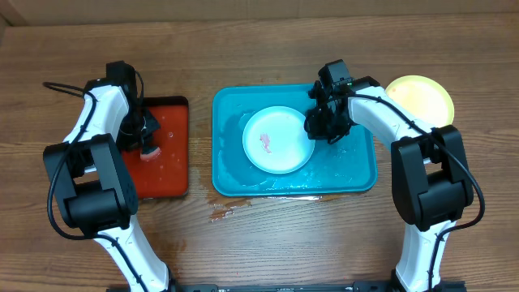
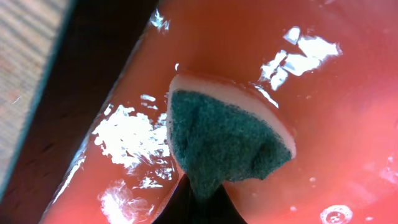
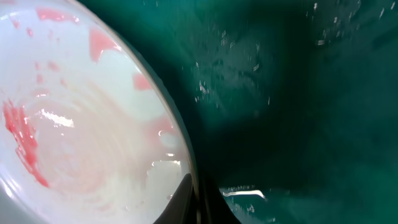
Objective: Clean dirty plates on tray and stack at the side
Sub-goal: 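Move the sponge in the left gripper from the red tray to the white plate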
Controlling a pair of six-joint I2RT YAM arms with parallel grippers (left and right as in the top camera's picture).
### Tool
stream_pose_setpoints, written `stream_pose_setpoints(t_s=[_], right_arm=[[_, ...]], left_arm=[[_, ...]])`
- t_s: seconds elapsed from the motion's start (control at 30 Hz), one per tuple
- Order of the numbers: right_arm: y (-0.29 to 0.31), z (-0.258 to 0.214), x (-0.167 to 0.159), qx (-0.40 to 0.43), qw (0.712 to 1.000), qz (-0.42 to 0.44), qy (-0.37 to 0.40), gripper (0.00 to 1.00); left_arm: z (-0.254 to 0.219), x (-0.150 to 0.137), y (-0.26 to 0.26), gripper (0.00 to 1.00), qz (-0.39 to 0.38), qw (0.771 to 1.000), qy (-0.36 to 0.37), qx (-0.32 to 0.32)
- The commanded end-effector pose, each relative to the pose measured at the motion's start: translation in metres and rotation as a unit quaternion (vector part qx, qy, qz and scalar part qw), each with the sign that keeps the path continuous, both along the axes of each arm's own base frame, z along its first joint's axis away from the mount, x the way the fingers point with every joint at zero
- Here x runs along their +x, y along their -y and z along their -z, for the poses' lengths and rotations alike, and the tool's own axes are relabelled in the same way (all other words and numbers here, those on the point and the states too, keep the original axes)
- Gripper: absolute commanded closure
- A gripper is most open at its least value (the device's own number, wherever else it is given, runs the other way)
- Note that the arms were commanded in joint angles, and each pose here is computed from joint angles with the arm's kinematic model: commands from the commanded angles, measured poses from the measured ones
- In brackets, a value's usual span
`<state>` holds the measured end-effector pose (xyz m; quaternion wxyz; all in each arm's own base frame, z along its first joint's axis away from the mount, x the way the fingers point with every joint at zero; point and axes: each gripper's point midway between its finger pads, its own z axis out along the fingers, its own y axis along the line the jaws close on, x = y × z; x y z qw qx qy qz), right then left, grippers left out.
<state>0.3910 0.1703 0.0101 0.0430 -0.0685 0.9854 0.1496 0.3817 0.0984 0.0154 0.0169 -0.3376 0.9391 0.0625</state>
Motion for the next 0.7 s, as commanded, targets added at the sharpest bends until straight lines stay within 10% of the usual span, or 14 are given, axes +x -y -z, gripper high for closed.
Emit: stream_pose_setpoints(t_s=[0.0,0.67], right_arm=[[0.001,0.0,0.005,-0.005,1.0,0.0,0.014,0.96],[-0.017,-0.007,0.015,0.048,0.998,0.026,0.02,0.96]], left_arm=[[-0.003,0.009,0.021,0.96,0.049,0.997,0.025,-0.053],[-0.096,0.031,0.046,0.96,0.166,0.977,0.079,-0.106]])
